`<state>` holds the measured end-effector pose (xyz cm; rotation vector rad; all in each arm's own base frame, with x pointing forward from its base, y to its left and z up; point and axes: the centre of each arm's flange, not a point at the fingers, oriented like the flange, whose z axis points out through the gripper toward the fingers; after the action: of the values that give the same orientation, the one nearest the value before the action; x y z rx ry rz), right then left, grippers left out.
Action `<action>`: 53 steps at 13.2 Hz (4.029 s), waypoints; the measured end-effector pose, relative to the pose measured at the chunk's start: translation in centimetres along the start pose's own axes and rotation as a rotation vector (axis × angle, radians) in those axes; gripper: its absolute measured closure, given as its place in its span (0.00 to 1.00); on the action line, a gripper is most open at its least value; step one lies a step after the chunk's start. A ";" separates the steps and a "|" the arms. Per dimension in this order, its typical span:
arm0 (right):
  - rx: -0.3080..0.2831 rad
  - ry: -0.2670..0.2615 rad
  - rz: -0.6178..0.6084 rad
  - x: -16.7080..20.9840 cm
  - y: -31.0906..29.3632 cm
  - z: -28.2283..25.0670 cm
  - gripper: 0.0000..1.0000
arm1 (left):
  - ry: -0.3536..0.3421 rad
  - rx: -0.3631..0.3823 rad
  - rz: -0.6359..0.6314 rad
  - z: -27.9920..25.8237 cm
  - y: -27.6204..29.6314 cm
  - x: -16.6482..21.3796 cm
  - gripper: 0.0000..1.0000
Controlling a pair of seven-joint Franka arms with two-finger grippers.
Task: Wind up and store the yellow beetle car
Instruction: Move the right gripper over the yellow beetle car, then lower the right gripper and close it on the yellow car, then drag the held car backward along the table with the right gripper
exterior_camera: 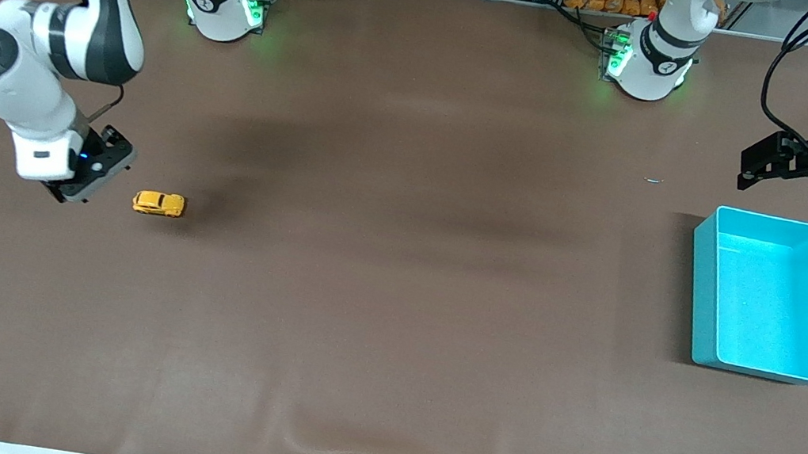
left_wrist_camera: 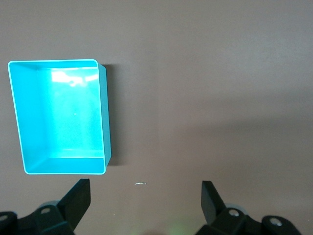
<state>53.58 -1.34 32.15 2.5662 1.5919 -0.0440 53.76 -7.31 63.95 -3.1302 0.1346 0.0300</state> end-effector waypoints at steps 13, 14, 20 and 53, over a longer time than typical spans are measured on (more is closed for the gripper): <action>0.058 -0.015 -0.463 1.3 -1.8 10.3 0.21 | 0.000 0.000 0.000 0.0 0.0 0.0 0.00; 0.063 -0.016 -0.465 1.3 -1.9 10.6 0.22 | 0.000 0.000 0.000 0.0 0.0 0.0 0.00; 0.063 -0.010 -0.479 1.9 -2.7 11.5 0.35 | 0.000 0.000 -0.002 0.0 -0.1 0.0 0.00; 0.066 -0.006 -0.450 -3.7 -0.6 12.6 0.62 | 0.003 0.002 -0.002 -0.2 -0.2 0.0 0.00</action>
<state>51.92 -5.86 19.91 2.1919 2.1614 -0.1460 53.82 -7.16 64.11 -3.1282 0.1309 0.0245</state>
